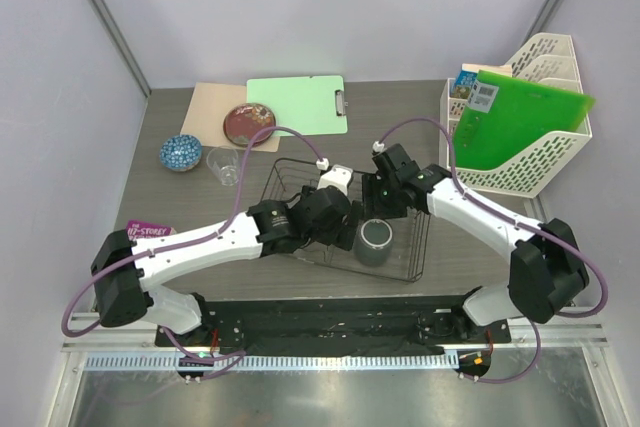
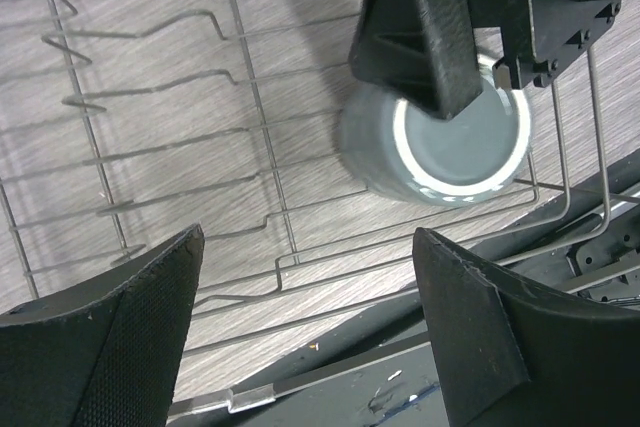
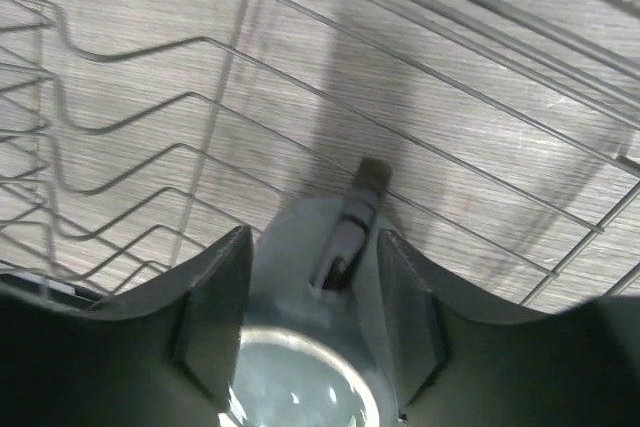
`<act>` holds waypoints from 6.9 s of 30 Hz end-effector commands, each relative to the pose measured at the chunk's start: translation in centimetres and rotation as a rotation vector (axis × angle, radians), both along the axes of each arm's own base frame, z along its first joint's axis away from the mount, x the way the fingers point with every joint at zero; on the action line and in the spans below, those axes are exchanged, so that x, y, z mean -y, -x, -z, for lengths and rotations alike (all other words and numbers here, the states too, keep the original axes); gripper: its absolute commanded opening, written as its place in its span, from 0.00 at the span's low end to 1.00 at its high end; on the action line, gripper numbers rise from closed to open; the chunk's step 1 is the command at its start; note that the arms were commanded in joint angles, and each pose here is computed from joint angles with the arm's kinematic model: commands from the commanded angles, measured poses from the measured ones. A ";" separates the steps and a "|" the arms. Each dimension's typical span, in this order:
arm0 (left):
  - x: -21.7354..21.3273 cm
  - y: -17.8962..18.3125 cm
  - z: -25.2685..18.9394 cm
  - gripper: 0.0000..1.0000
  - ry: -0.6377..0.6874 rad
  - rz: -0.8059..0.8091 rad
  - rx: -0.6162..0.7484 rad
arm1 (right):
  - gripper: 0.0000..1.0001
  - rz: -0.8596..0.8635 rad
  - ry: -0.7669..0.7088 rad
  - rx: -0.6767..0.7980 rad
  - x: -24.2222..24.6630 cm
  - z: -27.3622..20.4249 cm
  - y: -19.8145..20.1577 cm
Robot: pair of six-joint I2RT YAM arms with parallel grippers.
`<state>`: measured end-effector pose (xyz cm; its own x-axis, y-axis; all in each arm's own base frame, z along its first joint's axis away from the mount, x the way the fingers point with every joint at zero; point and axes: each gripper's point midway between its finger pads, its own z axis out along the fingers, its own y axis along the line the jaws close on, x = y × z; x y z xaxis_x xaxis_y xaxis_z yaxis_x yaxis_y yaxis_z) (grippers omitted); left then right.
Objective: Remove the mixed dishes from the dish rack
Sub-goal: Pick up the cup from the dish rack, then place the cup at the center of the board.
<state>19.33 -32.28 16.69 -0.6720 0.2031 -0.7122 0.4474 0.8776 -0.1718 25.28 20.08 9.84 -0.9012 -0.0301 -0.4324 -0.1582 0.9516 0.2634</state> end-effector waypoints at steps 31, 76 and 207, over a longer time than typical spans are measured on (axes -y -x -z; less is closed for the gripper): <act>0.3 -0.6 0.1 0.82 0.061 -0.048 0.017 | 0.01 0.093 0.005 0.221 1.4 -6.8 -2.6; -2.6 -3.5 -12.7 0.89 0.906 0.049 0.050 | 0.01 -0.110 -0.468 0.542 -0.8 -18.8 3.1; -33.5 -15.9 6.9 0.72 -0.127 -1.091 -0.228 | 0.97 0.204 -0.298 0.565 5.3 -10.3 2.3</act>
<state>34.22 0.49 5.93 -0.7172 -0.4991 -0.4864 -0.5769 0.8167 0.0127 22.47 14.80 19.51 -0.5376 0.2888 -0.7922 -0.1759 0.8805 0.4403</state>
